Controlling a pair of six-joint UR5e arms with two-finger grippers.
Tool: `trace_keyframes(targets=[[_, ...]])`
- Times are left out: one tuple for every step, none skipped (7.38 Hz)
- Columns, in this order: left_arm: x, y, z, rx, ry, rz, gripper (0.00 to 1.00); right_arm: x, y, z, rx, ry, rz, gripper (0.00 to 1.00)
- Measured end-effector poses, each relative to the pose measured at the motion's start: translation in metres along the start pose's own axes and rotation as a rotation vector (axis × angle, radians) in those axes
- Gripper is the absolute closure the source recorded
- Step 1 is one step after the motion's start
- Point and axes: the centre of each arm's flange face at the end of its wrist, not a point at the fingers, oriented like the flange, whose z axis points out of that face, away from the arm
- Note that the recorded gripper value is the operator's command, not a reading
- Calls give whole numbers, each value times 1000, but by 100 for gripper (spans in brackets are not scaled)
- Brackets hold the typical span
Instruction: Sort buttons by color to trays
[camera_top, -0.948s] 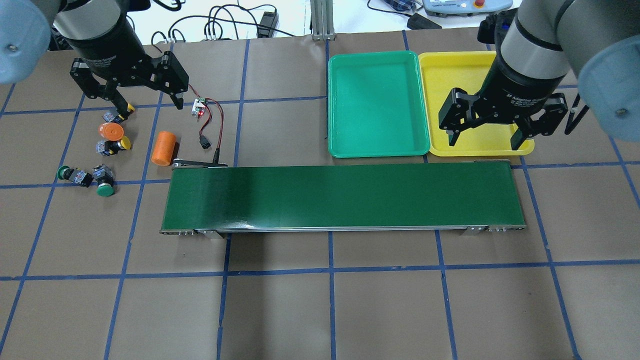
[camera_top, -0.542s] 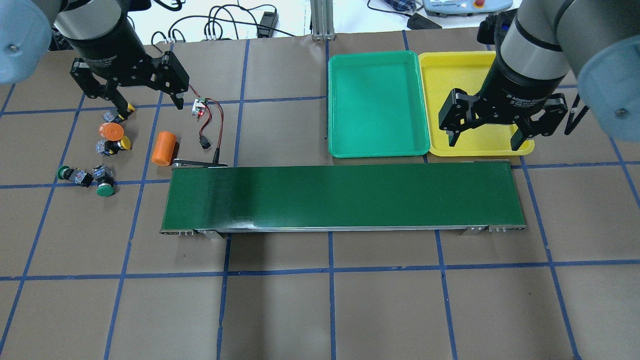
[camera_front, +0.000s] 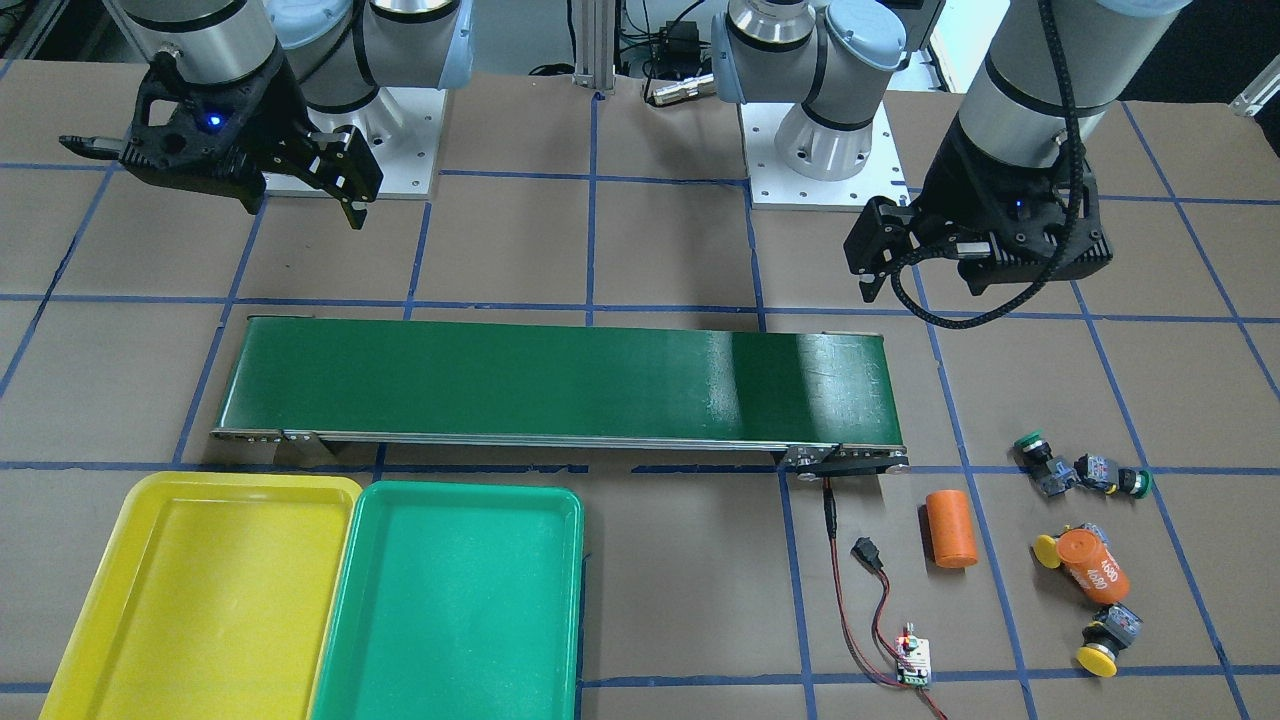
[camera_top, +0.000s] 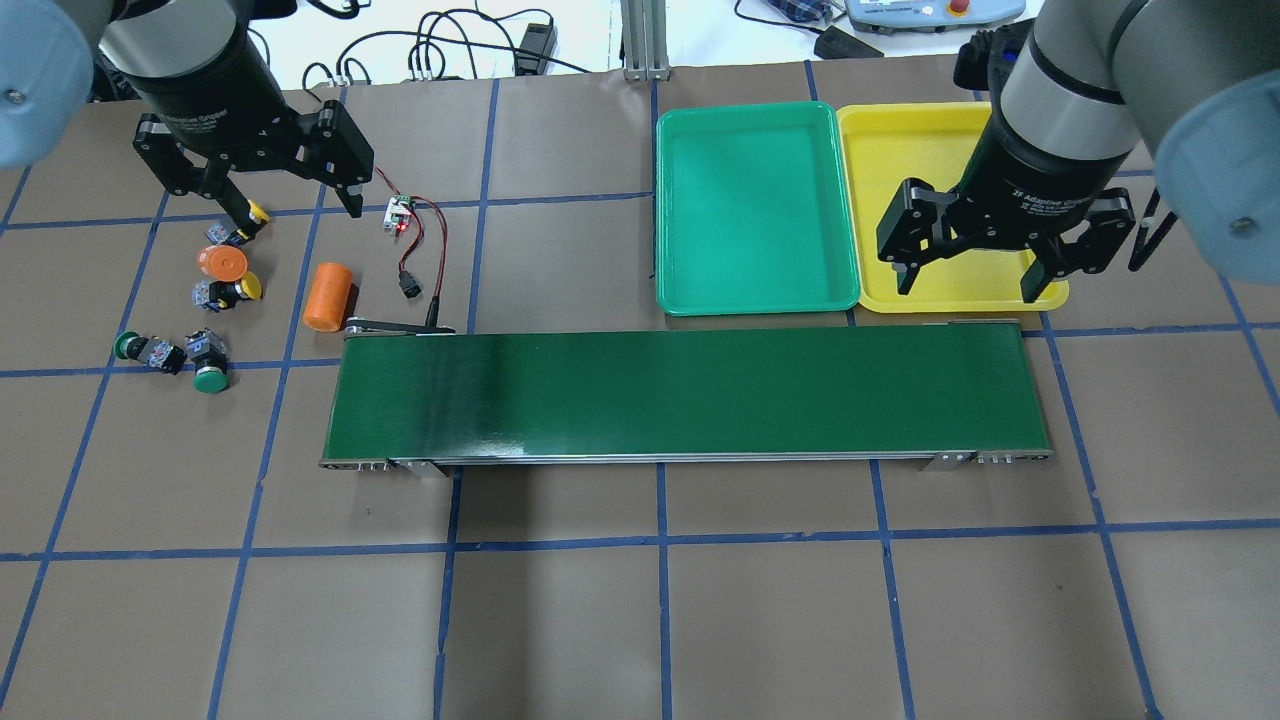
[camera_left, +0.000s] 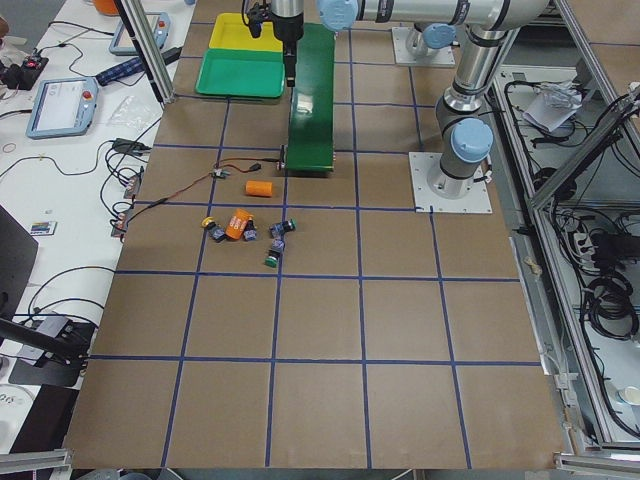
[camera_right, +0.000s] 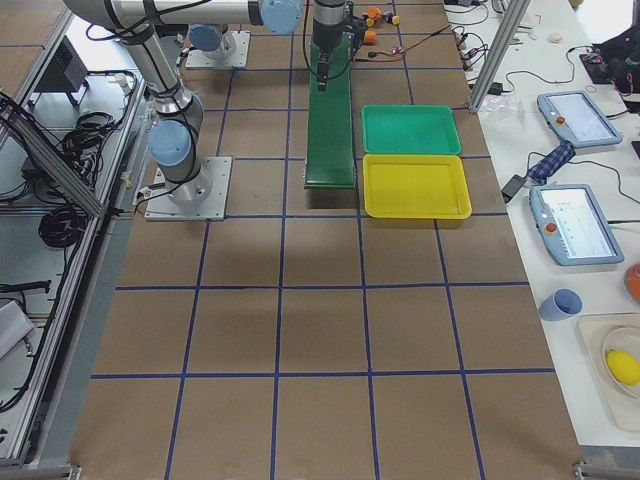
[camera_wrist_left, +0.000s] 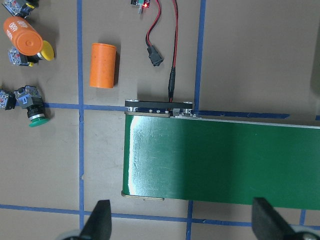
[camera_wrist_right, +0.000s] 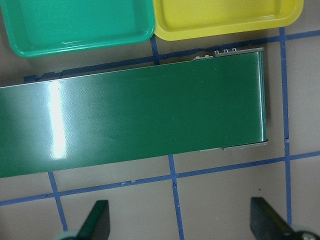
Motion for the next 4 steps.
trace_keyframes(targets=[[-6,-9,9,-12,8,11,0,0,0,0,1,0,0,0],[-21,-31,28,-23,25,23,0,0,0,0,0,0,0,0],[-46,-66,57,-34,43,45,0,0,0,0,0,-2,0,0],[-69,-101,90,-37,51,69,0,-1,0,0,2,-6,-1,0]])
